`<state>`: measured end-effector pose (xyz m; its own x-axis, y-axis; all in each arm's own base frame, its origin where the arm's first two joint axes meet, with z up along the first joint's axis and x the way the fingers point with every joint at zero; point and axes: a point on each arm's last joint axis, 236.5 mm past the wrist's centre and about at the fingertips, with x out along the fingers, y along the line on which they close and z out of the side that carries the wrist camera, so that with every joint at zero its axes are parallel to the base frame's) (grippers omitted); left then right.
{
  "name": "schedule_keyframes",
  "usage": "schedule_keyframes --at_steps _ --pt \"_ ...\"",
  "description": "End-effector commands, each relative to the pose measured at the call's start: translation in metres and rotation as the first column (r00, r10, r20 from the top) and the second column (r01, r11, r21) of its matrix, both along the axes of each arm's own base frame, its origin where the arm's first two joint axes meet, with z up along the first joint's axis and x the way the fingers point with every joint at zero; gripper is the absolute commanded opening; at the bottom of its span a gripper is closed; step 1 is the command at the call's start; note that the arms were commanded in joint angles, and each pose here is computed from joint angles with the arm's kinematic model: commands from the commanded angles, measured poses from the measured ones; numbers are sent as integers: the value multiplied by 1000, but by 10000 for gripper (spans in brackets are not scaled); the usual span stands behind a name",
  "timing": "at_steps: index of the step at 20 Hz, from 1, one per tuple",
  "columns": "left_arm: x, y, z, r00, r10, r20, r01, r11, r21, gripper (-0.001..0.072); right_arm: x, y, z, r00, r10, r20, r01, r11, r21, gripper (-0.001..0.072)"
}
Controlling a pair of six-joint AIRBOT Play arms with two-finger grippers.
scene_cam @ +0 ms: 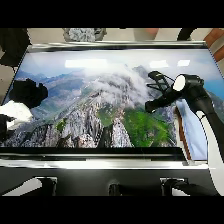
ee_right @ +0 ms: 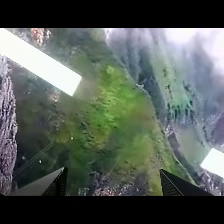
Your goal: Fold the shirts.
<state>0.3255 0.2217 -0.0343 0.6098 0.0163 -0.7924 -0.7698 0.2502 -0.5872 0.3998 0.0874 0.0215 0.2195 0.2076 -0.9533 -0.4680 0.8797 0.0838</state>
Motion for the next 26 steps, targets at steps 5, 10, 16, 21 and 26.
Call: schedule_keyframes --at_steps 5,10,16,21,26 --pt "46 -2 -39 992 4 125 -1 1000 -28 720 -5 13 2 999 -21 -31 22 998 61 683" --pt "55 -7 -45 990 -68 120 65 997 30 35 -6 15 2 999 -20 -35 22 997 68 683" --pt "86 -23 118 902 -245 356 168 958 234 28 -21 11 0 995 61 -75 -59 997 41 665" --pt "39 -153 318 662 -483 573 181 845 503 27 -29 -1 32 996 88 -5 -88 996 -12 665" --pt "-27 -304 399 349 -580 736 359 808 467 27 -44 -20 105 976 82 201 -67 995 -79 665"
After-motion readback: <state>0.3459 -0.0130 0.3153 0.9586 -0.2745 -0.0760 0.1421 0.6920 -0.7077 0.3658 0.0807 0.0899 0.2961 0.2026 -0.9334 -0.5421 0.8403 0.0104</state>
